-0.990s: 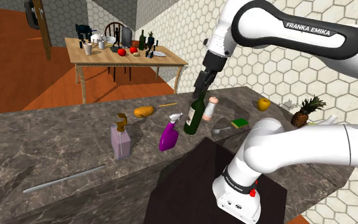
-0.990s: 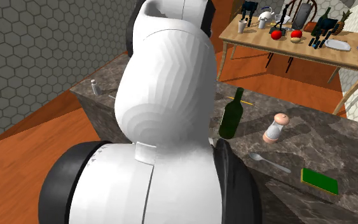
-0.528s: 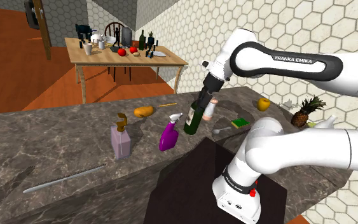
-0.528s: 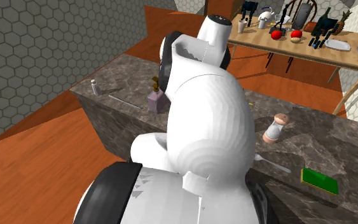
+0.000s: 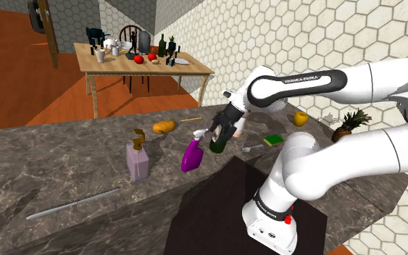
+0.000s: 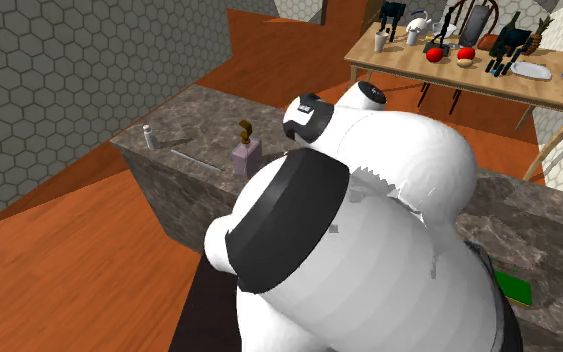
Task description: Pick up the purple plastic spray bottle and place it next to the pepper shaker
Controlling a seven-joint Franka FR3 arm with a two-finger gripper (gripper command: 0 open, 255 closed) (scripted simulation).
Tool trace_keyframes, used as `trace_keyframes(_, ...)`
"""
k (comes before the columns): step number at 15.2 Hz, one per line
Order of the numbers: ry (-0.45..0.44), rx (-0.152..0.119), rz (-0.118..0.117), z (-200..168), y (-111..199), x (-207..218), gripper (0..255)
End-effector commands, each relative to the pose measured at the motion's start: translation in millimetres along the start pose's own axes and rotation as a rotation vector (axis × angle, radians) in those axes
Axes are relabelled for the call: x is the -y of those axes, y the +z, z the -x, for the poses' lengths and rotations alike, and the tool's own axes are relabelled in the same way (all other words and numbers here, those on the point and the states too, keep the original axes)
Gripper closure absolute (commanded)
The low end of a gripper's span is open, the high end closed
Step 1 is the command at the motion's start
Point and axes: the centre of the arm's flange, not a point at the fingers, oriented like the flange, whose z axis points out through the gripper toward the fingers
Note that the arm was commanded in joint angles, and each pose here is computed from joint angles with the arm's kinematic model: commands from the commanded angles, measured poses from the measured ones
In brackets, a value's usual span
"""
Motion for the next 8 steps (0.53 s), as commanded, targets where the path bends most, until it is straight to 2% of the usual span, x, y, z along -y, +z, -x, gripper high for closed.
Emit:
trace_keyframes(1, -0.112, -0.034, -0.018, 8.1, 24.8, -14.8, 0)
trace_keyframes(5, -0.313, -0.104, -0.064, 18.8, 73.0, -47.5, 0)
trace_keyframes(6, -0.340, -0.113, -0.070, 19.5, 79.7, -51.8, 0)
trace_keyframes(8, -0.340, -0.113, -0.070, 18.4, 90.1, -50.9, 0)
